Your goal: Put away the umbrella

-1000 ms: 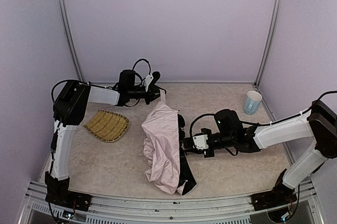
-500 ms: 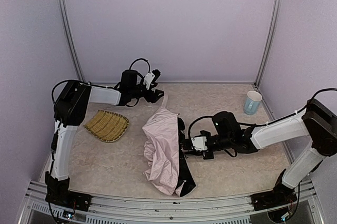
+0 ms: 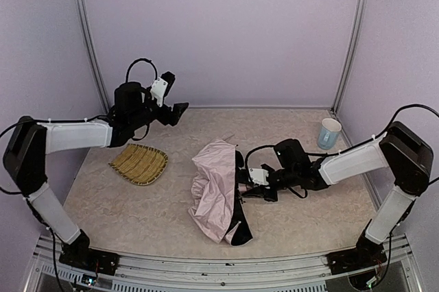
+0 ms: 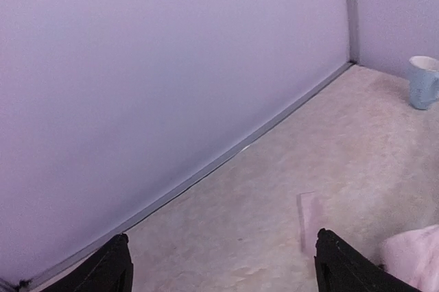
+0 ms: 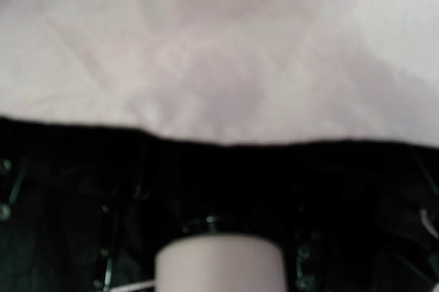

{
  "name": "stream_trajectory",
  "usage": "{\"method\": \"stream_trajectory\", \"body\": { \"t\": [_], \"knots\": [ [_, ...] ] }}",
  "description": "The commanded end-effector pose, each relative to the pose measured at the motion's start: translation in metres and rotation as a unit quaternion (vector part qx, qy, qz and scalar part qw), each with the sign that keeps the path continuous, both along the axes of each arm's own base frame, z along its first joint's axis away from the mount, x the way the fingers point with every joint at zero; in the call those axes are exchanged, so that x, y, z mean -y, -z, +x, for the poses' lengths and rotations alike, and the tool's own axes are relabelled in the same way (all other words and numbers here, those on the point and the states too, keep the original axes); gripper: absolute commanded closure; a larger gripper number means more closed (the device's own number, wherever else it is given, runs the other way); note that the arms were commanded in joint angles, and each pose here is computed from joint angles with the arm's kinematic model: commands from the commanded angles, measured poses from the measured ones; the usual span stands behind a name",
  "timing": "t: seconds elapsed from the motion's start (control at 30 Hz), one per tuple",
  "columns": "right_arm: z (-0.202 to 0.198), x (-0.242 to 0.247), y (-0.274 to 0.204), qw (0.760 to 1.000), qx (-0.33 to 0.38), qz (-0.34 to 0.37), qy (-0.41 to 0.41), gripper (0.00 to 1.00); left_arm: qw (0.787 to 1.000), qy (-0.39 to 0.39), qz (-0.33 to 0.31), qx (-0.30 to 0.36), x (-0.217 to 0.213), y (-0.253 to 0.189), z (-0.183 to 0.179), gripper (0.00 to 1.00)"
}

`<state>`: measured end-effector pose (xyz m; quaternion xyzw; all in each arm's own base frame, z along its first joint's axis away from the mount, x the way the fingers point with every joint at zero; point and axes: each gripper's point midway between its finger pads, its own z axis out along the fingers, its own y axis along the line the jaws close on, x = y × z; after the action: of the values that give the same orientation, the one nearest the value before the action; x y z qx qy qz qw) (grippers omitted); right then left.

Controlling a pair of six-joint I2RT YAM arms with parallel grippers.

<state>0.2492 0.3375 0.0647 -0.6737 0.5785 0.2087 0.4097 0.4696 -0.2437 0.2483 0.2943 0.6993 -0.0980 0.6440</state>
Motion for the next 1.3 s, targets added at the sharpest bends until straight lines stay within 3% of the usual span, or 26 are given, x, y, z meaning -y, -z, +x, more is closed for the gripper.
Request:
{"method": "stream_trajectory", "body": {
  "t": [0.0,0.1,0.17,0.37,0.57,0.67,0.8,1.0,1.17,1.27],
  "knots": [
    [0.003,0.003,0.005,0.998,-0.060,0.001,0.018,1.00,0.961,0.257,0.089,0.040,0.093,0.003,-0.158,0.14],
    [0.001,0.004,0.013,0.996,-0.090,-0.004,0.016,1.00,0.901,0.419,0.112,0.011,0.115,0.026,-0.261,0.12],
    [0.002,0.002,0.014,0.994,-0.103,-0.008,0.018,1.00,0.880,0.461,0.116,-0.018,0.115,0.042,-0.295,0.08],
    [0.014,0.001,-0.001,0.993,-0.111,-0.018,0.046,0.58,0.874,0.457,0.143,-0.079,0.114,0.095,-0.312,0.04],
    [0.010,0.021,-0.025,0.987,-0.124,-0.057,0.085,0.44,0.863,0.468,0.166,-0.091,0.123,0.120,-0.325,0.04],
    [-0.004,0.027,-0.045,0.987,-0.134,-0.055,0.076,0.42,0.862,0.464,0.180,-0.095,0.123,0.132,-0.328,0.04],
    [-0.016,0.025,-0.070,0.984,-0.163,-0.049,0.054,0.43,0.879,0.428,0.192,-0.081,0.124,0.139,-0.314,0.04],
    [-0.020,-0.036,-0.126,0.984,-0.167,0.058,-0.029,0.50,0.890,0.415,0.177,-0.068,0.126,0.131,-0.308,0.05],
    [-0.011,-0.062,-0.118,0.987,-0.141,0.066,-0.039,0.59,0.896,0.404,0.168,-0.075,0.122,0.128,-0.304,0.05],
    [0.019,-0.073,-0.101,0.990,-0.123,0.063,-0.007,0.66,0.894,0.413,0.160,-0.069,0.122,0.119,-0.308,0.05]
  ]
}}
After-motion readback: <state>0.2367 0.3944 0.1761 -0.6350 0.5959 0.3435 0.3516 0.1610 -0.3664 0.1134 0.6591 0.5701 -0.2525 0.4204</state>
